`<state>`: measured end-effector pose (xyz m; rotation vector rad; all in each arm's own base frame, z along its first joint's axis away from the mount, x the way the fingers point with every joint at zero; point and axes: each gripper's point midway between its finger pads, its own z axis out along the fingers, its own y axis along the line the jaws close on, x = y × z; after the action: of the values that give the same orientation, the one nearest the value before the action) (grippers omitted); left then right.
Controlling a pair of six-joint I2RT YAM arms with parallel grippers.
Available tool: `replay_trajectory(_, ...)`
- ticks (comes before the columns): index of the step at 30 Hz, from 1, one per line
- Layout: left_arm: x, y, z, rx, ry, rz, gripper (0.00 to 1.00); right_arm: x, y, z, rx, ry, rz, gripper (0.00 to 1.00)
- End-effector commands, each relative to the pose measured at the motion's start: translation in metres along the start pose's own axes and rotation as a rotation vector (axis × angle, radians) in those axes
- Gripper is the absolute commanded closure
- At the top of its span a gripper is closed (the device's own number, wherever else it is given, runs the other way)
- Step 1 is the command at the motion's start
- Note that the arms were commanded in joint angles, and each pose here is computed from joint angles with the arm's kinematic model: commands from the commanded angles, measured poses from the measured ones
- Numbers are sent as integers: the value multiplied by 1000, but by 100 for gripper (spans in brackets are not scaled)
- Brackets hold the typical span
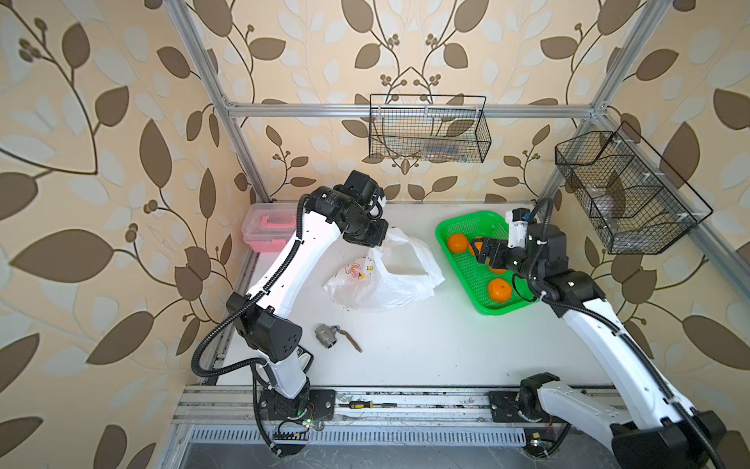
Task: Place the oranges into plastic bags & tie knots
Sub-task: Pick up the orange from the basket.
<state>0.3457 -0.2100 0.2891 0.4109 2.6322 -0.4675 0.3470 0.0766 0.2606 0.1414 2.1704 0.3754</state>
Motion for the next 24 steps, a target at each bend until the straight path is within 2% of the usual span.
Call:
replay_trajectory(1, -1, 2, -8, -1, -17, 12, 100, 33, -49, 31, 153, 154, -47, 5)
replay_trajectory(5, -1, 1, -8, 5, -17, 12, 100, 21, -81, 70, 247, 186, -47, 5)
replay_trajectory(8, -1, 1, -8, 5, -16, 13, 100, 19, -100, 103, 314, 267, -68, 8)
replay_trajectory(13, -1, 2, -7, 2, -13, 16, 100, 23, -110, 153, 322, 360, -79, 11)
replay_trajectory(19, 0, 1, -7, 6, -7, 16, 100, 28, -118, 190, 321, 421, -55, 12)
replay_trajectory(24, 0, 2, -6, 3, -6, 18, 100, 40, -129, 205, 347, 457, -25, 13)
